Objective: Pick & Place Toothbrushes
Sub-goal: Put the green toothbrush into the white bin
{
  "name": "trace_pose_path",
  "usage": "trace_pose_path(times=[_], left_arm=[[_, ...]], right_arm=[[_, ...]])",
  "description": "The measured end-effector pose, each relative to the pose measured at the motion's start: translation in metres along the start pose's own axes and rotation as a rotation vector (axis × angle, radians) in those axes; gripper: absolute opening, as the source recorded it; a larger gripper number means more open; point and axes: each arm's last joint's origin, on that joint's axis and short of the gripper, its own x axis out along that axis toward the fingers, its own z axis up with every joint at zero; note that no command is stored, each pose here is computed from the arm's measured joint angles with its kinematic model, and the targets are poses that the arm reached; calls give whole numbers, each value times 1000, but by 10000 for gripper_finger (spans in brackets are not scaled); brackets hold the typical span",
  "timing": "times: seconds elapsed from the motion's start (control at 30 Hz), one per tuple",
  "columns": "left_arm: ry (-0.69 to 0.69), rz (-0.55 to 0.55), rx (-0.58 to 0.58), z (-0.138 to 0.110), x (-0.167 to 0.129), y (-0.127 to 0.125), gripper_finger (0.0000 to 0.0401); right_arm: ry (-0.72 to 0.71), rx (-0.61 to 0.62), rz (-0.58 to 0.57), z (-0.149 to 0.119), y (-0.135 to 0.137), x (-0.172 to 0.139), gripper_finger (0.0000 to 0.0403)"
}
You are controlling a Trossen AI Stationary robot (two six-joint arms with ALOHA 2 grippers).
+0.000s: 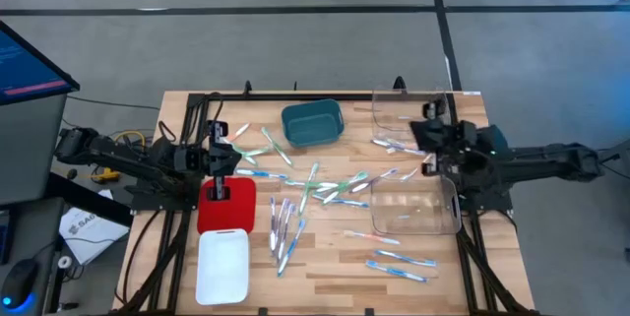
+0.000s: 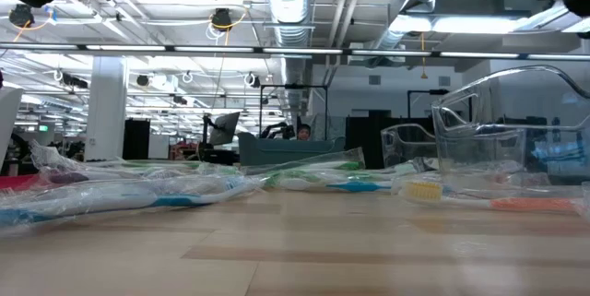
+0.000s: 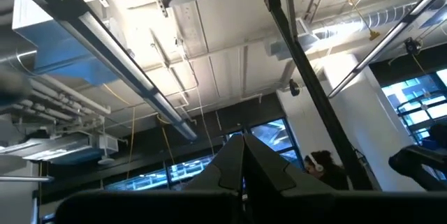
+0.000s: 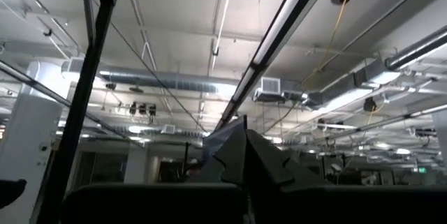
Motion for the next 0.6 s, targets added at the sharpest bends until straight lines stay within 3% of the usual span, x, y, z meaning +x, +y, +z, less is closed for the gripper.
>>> trace_pose_path(times=[0.1, 0.2, 0.27, 0.6], left_arm=[[3, -6, -29, 0, 0, -1, 2], [22, -17, -176, -2, 0, -3, 2], [25, -18, -205, -2, 0, -3, 2], [69, -31, -178, -7, 0, -5, 2]], right_arm=[[59, 3, 7, -12, 1, 14, 0], [80, 5, 11, -19, 2, 25, 0], [107, 7, 15, -26, 4, 31, 0], [157, 7, 18, -40, 5, 43, 0]])
